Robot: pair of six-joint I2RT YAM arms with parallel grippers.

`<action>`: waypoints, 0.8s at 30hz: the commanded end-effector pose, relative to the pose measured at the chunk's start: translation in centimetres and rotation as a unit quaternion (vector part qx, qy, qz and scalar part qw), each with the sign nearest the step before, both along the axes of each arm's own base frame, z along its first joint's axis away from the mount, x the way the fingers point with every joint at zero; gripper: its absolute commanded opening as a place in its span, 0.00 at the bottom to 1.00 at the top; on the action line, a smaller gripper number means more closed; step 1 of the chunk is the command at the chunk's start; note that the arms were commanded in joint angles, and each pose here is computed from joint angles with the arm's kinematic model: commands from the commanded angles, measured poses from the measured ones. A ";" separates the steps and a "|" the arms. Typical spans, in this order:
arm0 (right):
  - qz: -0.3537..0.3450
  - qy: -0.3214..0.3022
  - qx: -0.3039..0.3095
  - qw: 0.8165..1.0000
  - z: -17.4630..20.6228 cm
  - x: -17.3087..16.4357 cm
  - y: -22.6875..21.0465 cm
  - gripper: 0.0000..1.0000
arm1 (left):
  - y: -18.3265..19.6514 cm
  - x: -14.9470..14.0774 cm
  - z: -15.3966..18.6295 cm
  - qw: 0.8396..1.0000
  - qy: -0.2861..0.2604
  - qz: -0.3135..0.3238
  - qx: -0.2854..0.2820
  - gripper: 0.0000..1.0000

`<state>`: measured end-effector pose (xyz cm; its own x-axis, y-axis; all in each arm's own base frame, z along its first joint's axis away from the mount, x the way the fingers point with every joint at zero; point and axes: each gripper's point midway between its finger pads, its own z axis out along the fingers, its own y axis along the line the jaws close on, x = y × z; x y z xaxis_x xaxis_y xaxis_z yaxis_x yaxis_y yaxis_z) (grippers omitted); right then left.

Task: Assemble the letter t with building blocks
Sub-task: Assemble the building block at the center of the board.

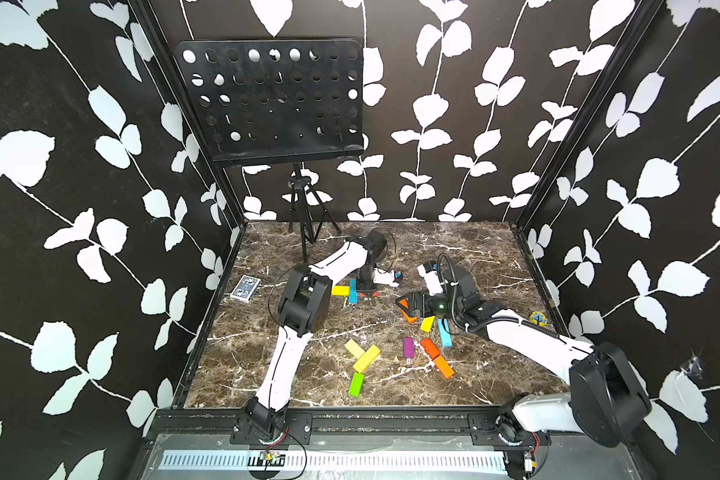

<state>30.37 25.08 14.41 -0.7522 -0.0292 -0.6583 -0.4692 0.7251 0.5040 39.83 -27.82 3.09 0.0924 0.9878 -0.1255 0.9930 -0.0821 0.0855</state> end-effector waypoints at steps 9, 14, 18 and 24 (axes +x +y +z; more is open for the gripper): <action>0.002 -0.019 0.019 1.000 1.0 0.0 0.0 0.99 | 1.1 -0.6 -0.3 1.000 0.015 0.013 0.007 0.27; 0.001 -0.017 0.018 1.000 0.7 -0.1 -0.1 0.99 | 1.2 -0.5 -0.2 1.000 0.015 0.015 0.007 0.28; 0.001 -0.017 0.018 1.000 0.8 -0.1 0.0 0.99 | 1.4 -0.4 -0.3 1.000 0.014 0.017 0.007 0.28; 0.002 -0.015 0.020 1.000 0.7 -0.1 0.0 0.99 | 1.6 -0.1 -0.5 1.000 0.012 0.020 0.008 0.28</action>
